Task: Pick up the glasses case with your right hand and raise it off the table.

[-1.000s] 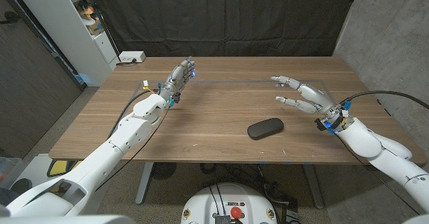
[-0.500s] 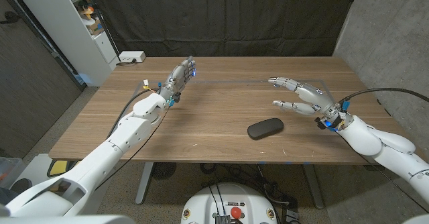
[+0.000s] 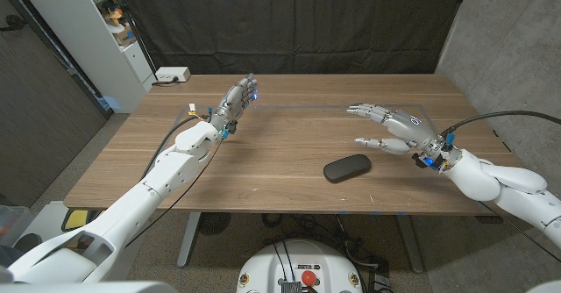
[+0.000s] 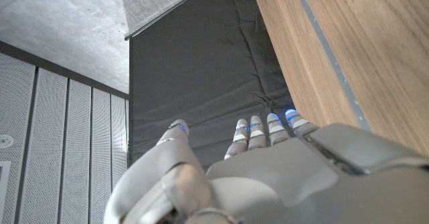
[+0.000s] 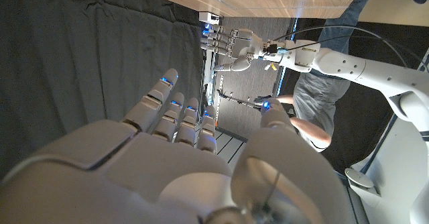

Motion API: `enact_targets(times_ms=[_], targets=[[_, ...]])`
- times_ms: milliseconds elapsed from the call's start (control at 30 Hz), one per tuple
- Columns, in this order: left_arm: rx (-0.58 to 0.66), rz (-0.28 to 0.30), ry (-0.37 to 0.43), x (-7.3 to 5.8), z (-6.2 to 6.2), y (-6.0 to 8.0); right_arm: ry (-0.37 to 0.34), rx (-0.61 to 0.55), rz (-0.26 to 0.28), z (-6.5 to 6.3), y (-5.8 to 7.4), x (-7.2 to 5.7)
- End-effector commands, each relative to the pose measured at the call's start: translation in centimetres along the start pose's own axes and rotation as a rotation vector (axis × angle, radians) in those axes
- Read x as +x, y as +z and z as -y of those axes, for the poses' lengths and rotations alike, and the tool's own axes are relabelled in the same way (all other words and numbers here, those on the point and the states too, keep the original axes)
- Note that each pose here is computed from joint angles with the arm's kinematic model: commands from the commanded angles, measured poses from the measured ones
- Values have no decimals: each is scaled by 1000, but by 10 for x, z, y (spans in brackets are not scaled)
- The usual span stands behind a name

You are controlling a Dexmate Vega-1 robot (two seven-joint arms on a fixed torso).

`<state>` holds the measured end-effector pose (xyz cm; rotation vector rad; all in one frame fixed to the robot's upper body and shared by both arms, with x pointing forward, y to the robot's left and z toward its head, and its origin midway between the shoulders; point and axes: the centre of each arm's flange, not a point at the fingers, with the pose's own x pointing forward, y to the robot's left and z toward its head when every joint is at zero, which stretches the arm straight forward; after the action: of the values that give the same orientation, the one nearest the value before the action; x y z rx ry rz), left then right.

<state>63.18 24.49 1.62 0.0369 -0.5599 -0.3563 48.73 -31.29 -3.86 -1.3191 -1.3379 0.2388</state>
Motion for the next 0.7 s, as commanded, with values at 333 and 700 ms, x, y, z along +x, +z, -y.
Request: enact_targets(times_ms=[333, 700], targets=[[-6, 10, -6, 3, 4, 0, 61, -96, 43, 0, 1, 3], [-8, 10, -13, 4, 5, 0, 84, -122, 52, -1, 2, 8]])
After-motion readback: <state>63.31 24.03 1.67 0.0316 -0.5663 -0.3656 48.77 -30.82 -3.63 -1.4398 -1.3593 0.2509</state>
